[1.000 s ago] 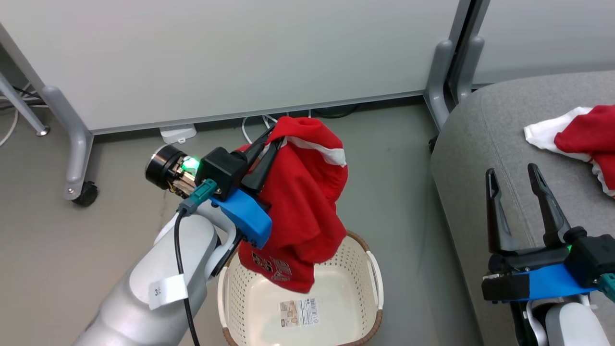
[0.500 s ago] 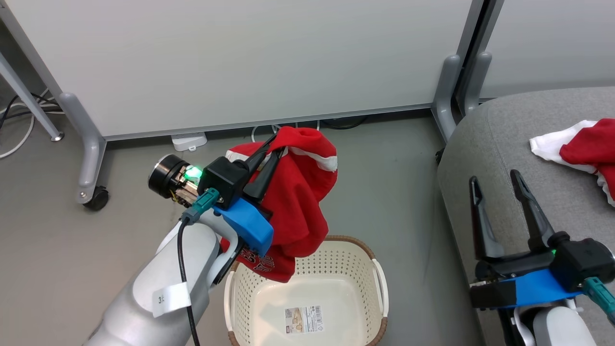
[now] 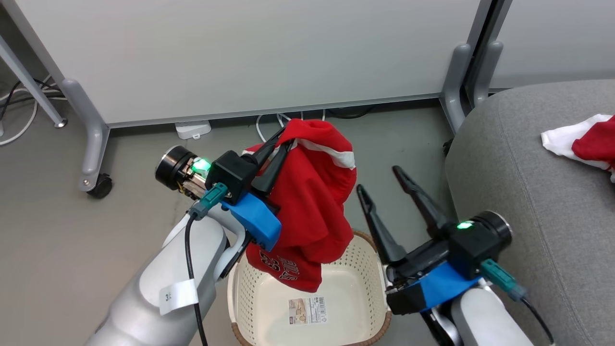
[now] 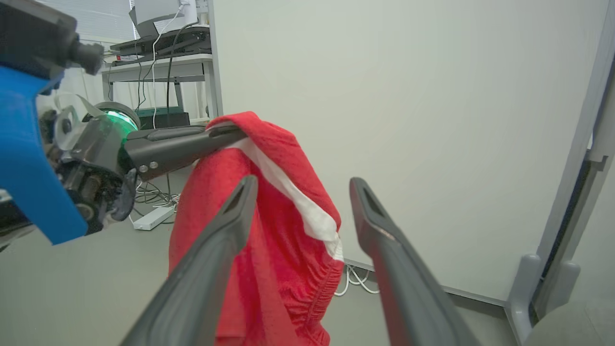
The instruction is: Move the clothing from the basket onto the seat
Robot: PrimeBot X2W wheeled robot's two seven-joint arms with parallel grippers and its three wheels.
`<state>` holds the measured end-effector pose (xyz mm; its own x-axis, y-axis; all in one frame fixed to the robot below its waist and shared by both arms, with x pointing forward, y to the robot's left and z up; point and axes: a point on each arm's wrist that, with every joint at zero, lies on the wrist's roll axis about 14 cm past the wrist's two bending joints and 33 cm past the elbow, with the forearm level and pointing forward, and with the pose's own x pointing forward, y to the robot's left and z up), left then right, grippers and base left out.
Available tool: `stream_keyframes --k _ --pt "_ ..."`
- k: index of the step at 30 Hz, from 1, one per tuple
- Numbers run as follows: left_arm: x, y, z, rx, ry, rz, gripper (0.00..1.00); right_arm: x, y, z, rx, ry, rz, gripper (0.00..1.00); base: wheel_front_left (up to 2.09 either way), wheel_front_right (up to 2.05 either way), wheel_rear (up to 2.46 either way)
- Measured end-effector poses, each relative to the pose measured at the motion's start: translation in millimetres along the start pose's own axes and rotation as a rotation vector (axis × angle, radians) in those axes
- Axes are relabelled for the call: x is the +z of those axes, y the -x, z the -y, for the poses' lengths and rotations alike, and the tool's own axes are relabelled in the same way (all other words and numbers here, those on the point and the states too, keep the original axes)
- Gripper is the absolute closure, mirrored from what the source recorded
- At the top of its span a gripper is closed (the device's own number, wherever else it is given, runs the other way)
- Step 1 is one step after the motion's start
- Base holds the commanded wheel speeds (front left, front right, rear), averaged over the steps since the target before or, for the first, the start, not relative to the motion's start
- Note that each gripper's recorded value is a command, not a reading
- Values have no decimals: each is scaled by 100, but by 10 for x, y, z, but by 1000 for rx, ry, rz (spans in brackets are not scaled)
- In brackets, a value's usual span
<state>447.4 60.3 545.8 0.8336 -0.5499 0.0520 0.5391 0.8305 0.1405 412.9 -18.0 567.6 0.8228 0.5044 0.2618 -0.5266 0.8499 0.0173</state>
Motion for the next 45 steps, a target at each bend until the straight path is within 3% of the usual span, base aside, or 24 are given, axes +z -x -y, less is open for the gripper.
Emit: stream_keyframes --k 12,24,25,26,27,45 --pt "37 -82 113 -37 -8 10 100 -319 -370 -485 207 22 -92 0 0 0 0" --pt "94 -165 137 -54 -4 28 100 -739 -581 -490 240 2 -212 0 0 0 0" --pt "93 -169 140 -55 -1 28 100 -761 -589 -509 246 -6 -219 20 0 0 0" --pt "92 -173 143 -56 0 28 100 -785 -595 -529 253 -9 -226 93 0 0 0" --pt "92 -176 143 -56 1 28 100 -804 -599 -542 256 -20 -233 100 0 0 0" --pt "122 -202 137 -59 -2 37 100 -733 -645 -500 246 -24 -217 100 0 0 0"
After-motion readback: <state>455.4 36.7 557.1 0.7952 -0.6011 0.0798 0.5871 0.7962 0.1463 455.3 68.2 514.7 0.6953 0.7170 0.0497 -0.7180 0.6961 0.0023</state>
